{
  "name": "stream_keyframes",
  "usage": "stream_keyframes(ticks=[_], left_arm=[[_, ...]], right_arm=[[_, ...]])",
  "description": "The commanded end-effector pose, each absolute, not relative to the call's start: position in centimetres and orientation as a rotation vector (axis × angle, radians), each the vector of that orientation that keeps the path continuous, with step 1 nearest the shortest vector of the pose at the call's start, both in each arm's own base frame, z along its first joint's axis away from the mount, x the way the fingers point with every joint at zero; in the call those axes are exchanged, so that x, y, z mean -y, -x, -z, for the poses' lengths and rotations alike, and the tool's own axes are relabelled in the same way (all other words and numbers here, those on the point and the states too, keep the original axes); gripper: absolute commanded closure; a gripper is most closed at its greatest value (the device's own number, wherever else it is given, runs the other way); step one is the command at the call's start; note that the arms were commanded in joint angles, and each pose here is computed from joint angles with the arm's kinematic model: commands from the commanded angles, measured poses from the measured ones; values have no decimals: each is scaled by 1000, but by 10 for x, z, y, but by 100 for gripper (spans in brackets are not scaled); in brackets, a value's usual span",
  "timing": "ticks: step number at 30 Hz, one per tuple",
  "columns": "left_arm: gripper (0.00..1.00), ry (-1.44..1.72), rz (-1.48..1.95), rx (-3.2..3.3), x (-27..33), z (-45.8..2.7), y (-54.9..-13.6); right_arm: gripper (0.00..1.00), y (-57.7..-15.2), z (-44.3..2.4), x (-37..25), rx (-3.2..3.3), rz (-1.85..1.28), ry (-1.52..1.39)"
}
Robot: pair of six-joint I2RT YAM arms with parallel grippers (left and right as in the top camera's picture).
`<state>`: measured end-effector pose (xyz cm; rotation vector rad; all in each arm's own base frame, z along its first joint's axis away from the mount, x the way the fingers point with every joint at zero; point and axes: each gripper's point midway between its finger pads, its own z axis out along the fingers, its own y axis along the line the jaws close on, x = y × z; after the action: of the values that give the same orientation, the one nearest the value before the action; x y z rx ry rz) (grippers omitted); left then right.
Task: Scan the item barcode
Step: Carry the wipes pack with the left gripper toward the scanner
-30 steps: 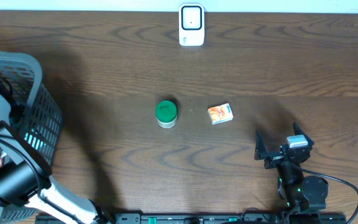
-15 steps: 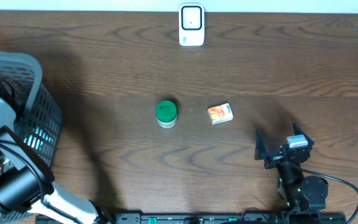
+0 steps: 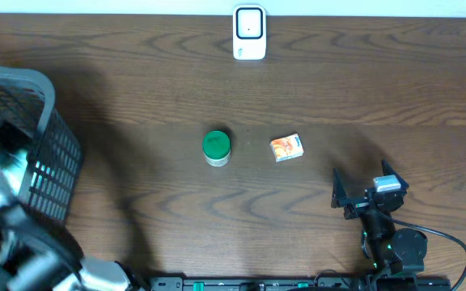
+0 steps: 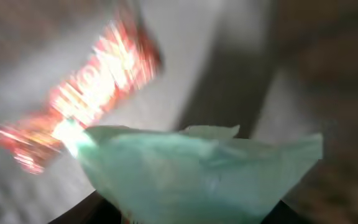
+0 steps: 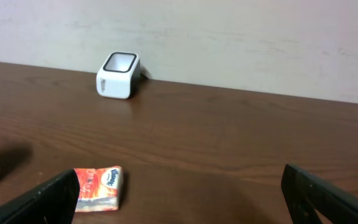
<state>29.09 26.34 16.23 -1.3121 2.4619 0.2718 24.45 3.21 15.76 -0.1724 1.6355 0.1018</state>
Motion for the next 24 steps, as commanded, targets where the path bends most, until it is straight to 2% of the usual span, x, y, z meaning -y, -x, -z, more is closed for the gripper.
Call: stream_keyframes(ticks=[1,6,10,11,17,24], left_arm=[[45,1202,-343,-2093,-266,-306,-280],[49,1090,-173,-1746,-221,-417,-262],[49,786,122,-1653,-144,-478,-260],[49,672,272,-1649,-105,-492,-258],[49,303,722,-1768,7,-498,-247],[52,134,1010,-2002,81,-448,-252]], right_arm=[[1,-244,-156,-34,-1639,-100,185],[1,-244,-156,-34,-1639,-100,185],[1,-244,-156,-34,-1639,-100,185],[1,-244,-156,-34,-1639,-100,185],[1,-244,-156,-34,-1639,-100,185],[1,-244,-156,-34,-1639,-100,185]])
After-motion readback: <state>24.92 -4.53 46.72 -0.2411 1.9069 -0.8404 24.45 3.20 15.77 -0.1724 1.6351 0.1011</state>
